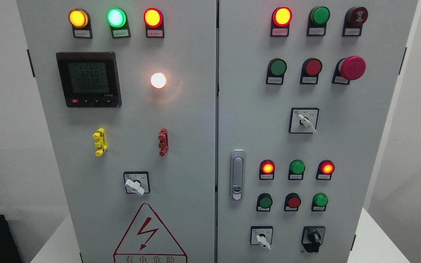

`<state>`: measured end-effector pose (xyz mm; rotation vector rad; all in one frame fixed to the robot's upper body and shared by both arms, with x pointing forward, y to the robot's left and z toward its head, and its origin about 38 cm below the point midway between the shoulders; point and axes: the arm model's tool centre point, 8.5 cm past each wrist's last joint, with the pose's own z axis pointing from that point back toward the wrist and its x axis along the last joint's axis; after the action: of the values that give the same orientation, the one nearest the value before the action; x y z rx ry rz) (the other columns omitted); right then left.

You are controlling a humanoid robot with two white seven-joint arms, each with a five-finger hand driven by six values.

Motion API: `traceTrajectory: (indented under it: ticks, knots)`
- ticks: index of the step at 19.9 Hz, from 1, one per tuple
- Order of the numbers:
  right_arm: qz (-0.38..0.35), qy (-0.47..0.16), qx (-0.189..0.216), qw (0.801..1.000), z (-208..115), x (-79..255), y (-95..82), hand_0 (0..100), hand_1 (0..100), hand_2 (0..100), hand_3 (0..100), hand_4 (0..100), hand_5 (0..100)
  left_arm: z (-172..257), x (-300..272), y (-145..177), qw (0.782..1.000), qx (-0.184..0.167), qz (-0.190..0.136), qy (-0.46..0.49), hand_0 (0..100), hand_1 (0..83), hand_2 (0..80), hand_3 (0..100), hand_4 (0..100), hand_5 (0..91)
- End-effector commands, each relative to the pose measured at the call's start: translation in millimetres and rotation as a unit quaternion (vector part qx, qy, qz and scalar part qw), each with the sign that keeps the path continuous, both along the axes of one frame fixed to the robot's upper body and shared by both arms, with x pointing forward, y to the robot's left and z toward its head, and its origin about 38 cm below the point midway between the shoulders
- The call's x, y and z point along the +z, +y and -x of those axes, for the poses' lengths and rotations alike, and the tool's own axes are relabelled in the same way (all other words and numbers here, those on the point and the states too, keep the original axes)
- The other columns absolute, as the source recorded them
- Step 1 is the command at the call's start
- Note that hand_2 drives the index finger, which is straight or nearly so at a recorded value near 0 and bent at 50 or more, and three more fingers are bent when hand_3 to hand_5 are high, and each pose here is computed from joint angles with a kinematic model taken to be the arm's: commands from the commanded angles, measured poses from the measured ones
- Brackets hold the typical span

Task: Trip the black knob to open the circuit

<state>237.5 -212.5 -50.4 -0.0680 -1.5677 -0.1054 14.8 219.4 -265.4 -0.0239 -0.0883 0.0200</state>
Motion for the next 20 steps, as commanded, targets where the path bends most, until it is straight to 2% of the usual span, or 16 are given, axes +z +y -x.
traceTrajectory:
  ticks: [1,14,20]
  knots:
    - [-0.003,-0.032,0.003,0.999,-9.3,20.6,1.1,90,93,0,100,91,77,0.2,0.0,-0.5,1.000,0.002,0.000,0.001,12,38.9,0.0,0,0,0.0]
    - [-0.007,-0.100,0.011,0.995,-36.6,81.6,3.7,96,94,0,100,93,81,0.2,0.0,-0.5,1.000,0.002,0.000,0.001,12,38.9,0.0,0,0,0.0]
    - [-0.003,-0.124,0.016,0.992,-49.2,102.5,2.8,93,92,0,100,94,83,0.2,0.0,-0.5,1.000,0.002,0.000,0.001,12,38.9,0.0,0,0,0.0]
